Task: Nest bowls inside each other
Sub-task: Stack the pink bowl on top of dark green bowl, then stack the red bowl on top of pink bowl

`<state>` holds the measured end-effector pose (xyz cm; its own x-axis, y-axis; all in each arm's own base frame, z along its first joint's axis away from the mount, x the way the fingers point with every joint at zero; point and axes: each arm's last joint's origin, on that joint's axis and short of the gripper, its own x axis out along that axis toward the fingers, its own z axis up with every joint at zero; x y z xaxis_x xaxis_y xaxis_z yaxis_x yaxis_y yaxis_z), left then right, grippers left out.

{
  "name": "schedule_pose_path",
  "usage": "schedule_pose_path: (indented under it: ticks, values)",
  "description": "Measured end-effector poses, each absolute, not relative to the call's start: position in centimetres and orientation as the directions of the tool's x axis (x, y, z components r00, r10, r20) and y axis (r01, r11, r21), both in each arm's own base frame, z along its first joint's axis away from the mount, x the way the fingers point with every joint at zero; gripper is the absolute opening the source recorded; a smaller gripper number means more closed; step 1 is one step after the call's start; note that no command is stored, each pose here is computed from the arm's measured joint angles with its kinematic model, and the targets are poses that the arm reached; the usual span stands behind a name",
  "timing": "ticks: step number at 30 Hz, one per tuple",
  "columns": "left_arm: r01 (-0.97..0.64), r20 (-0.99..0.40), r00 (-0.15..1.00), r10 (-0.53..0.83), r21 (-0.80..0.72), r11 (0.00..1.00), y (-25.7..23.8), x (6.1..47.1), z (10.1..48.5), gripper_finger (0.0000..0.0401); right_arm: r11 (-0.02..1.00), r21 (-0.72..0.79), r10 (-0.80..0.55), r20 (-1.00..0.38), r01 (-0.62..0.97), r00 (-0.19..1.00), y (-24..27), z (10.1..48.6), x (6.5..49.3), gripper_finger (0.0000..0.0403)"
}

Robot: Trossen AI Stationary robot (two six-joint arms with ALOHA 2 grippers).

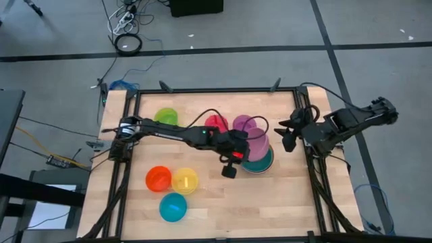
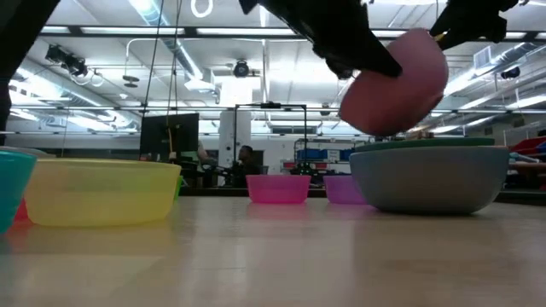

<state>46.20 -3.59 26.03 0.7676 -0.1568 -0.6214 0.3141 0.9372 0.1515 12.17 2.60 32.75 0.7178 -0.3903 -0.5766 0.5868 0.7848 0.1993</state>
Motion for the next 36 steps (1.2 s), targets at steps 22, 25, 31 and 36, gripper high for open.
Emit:
schedule_pose_path:
  ticks: [22, 25, 31, 36]
  values:
    - [0.237, -0.572, 0.783, -0.246, -0.091, 0.967, -3.7, 45.3, 28.9, 0.0162, 0.801, 0.155, -0.376, -0.622, 0.578, 0.687, 3.9, 31.8, 13.7, 0.0179]
    - [0.186, -0.597, 0.787, -0.157, -0.012, 0.982, -3.3, 43.3, 31.3, 0.0161, 0.791, 0.171, -0.382, -0.612, 0.587, 0.692, 4.1, 31.7, 14.3, 0.0179]
    - [0.062, -0.641, 0.767, 0.026, 0.114, 0.992, -2.4, 37.6, 36.6, 0.016, 0.799, 0.183, -0.374, -0.596, 0.573, 0.71, 5.5, 31.0, 16.8, 0.0179]
    - [-0.041, -0.606, 0.782, 0.146, 0.184, 0.982, -2.0, 33.0, 40.4, 0.0161, 0.768, 0.042, -0.493, -0.598, 0.639, 0.632, 5.4, 29.2, 19.6, 0.0179]
